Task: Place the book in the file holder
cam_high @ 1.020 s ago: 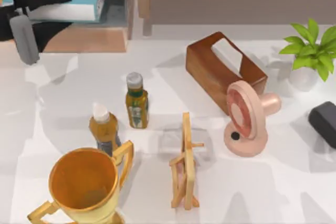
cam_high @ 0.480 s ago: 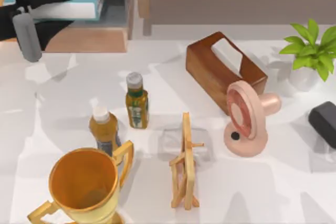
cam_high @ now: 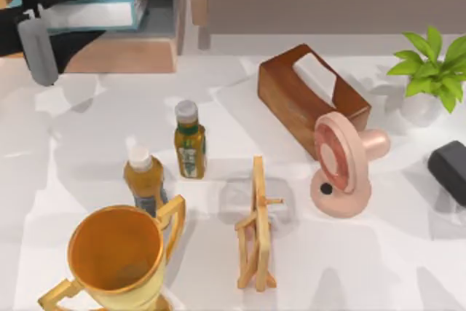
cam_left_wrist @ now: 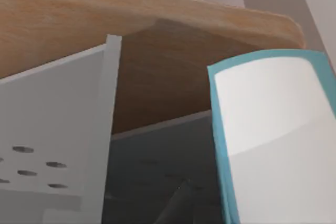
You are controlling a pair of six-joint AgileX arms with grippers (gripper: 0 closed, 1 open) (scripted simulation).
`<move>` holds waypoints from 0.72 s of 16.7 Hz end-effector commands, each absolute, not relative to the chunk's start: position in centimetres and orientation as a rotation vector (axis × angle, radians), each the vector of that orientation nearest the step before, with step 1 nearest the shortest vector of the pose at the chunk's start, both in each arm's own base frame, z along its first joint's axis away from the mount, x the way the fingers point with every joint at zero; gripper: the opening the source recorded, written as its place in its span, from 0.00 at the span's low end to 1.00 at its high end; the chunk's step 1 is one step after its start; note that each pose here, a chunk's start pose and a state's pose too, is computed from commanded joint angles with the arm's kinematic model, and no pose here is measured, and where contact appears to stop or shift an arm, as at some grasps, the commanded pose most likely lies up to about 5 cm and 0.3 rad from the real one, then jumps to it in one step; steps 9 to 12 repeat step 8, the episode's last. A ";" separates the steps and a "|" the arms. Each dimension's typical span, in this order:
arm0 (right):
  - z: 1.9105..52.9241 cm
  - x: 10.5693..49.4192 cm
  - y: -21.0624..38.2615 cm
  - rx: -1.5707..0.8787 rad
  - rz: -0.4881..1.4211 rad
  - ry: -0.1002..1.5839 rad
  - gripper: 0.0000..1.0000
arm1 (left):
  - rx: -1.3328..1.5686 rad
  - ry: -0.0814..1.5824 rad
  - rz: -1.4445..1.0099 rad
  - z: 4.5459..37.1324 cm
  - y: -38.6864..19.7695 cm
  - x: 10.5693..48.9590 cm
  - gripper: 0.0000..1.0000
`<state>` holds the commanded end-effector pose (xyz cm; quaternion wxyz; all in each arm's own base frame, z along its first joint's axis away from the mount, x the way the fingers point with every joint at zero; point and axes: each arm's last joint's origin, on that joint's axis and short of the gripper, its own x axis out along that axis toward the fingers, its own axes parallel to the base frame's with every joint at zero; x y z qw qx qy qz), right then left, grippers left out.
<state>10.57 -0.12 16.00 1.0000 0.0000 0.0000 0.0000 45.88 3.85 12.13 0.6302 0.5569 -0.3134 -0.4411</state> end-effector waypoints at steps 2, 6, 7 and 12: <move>16.0 10.6 -0.1 0.000 0.000 0.000 1.00 | 1.275 -0.718 -1.010 12.1 3.9 45.9 0.98; 16.0 10.6 -0.1 0.000 0.000 0.000 1.00 | 1.275 -0.718 -1.010 12.1 3.9 45.9 1.00; 16.0 10.6 -0.1 0.000 0.000 0.000 1.00 | 1.275 -0.718 -1.010 12.1 3.9 45.9 1.00; 16.0 10.6 -0.1 0.000 0.000 0.000 1.00 | 1.275 -0.718 -1.010 12.1 3.9 45.9 1.00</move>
